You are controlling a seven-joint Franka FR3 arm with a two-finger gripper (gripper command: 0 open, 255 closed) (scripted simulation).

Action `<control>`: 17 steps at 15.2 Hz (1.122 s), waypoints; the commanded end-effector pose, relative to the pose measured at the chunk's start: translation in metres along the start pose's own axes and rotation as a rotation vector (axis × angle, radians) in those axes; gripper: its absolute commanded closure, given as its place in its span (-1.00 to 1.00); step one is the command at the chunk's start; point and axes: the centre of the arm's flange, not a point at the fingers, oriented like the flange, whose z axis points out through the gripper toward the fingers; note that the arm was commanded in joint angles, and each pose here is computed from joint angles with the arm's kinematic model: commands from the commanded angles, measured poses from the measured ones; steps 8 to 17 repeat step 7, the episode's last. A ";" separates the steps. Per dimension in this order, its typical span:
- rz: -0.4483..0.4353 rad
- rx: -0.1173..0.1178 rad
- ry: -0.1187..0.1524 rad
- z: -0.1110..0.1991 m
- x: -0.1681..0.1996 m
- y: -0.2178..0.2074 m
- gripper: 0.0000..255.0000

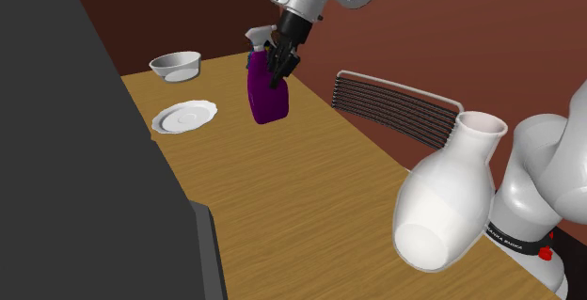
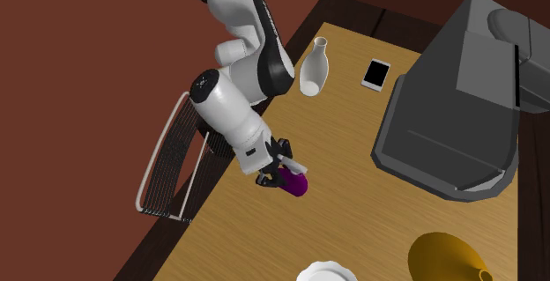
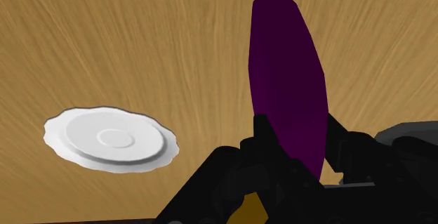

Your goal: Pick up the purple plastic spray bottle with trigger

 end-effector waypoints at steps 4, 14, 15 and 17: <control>0.000 0.000 0.000 -0.023 0.014 0.001 1.00; 0.000 0.000 0.000 -0.028 0.017 0.001 1.00; 0.000 0.000 0.000 -0.028 0.017 0.001 1.00; 0.000 0.000 0.000 -0.028 0.017 0.001 1.00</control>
